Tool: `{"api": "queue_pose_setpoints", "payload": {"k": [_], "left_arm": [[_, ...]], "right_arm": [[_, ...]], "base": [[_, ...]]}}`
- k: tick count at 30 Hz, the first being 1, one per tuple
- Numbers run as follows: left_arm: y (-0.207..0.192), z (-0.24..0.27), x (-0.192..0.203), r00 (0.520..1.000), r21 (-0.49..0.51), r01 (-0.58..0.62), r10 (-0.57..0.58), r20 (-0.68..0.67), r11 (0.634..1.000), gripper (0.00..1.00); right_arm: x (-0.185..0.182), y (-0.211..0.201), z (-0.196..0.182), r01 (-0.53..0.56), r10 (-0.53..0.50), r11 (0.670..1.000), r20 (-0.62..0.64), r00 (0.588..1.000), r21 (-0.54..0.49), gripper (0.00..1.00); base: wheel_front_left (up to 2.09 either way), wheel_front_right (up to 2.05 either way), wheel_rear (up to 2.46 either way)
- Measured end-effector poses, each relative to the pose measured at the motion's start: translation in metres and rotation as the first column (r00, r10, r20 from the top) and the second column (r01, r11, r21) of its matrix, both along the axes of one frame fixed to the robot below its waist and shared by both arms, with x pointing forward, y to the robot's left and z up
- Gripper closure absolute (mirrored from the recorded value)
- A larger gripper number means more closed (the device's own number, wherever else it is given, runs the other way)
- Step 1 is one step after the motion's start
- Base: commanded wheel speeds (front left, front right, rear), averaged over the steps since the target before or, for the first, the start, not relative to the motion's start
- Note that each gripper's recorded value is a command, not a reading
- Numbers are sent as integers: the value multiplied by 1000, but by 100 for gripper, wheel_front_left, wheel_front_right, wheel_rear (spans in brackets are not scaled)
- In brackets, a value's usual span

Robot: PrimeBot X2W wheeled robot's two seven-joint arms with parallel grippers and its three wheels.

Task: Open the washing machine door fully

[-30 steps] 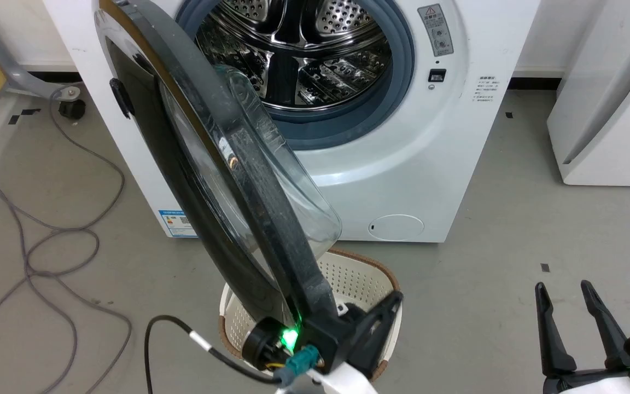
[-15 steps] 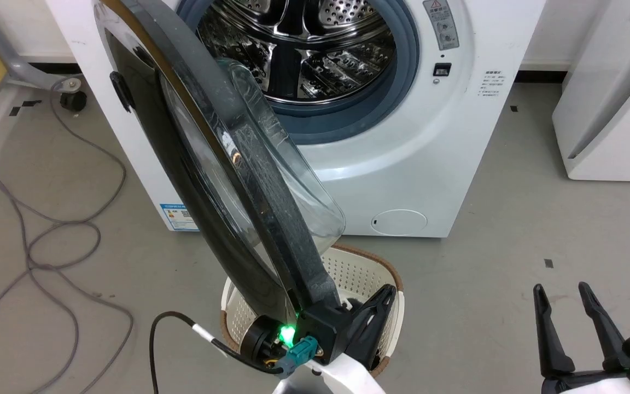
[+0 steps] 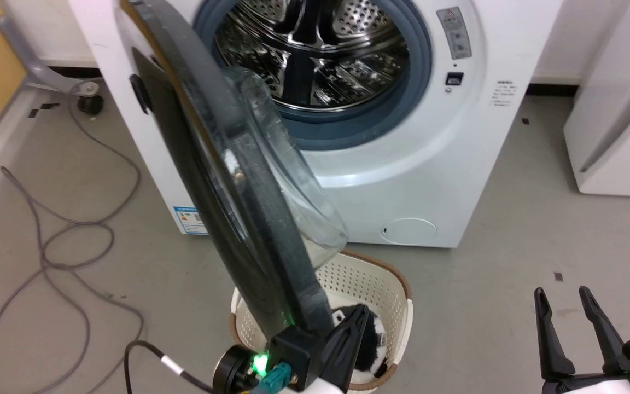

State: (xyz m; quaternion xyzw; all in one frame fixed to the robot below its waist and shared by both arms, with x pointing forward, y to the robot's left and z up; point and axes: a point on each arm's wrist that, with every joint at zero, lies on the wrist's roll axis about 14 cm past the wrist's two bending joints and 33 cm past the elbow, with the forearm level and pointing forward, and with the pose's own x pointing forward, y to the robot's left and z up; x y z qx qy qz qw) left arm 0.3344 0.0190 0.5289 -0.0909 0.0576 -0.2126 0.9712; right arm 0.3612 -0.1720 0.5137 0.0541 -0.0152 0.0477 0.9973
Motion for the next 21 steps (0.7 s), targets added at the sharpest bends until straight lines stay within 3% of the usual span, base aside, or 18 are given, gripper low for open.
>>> {"api": "queue_pose_setpoints", "payload": {"k": [11,21], "left_arm": [[35,-6,-20,994,40,-107,109,-33,993,100],[74,2,-33,967,34,-255,256,-18,966,100]], "right_arm": [[0,14,4,-44,44,999,12,999,4,0],[3,33,1,-106,106,994,-3,994,3,0]], "base": [[0,0,0],[0,0,0]]}}
